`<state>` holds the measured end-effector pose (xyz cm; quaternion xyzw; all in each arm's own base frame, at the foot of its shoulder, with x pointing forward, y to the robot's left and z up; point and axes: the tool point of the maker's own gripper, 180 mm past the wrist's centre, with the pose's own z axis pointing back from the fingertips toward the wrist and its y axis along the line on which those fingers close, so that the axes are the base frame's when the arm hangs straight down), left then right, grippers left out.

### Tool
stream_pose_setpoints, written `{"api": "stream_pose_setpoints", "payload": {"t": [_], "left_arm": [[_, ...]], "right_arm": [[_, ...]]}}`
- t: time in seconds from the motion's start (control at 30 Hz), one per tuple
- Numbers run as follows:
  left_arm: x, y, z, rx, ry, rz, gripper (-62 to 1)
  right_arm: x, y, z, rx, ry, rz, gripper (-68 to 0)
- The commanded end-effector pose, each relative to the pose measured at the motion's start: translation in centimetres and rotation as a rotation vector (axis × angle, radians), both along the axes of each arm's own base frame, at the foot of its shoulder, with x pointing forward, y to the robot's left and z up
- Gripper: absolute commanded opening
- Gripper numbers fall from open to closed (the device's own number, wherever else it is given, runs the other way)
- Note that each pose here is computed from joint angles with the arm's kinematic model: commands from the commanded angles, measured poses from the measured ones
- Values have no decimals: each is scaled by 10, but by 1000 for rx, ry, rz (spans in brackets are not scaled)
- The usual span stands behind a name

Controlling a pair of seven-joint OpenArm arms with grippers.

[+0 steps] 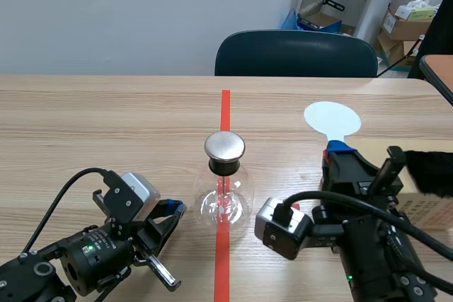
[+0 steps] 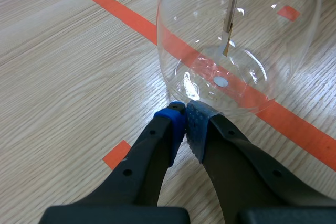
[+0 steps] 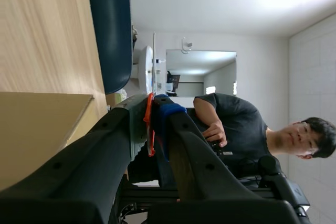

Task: Do the electroscope experiment

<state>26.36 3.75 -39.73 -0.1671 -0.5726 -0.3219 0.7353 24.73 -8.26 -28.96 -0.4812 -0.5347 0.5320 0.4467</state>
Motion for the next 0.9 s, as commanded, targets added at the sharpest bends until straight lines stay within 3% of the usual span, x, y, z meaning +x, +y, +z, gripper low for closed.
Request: {"api": "stream_pose_setpoints", "payload": {"t": [0.0,0.87], "left_arm": [[5,-4,11,-30,-30,1,-565],[5,-4,12,-35,-36,0,-556]], "right_arm": [[3,-3,5,-10,-16,0,-658],[3,-3,5,-12,-11,0,-658]]}}
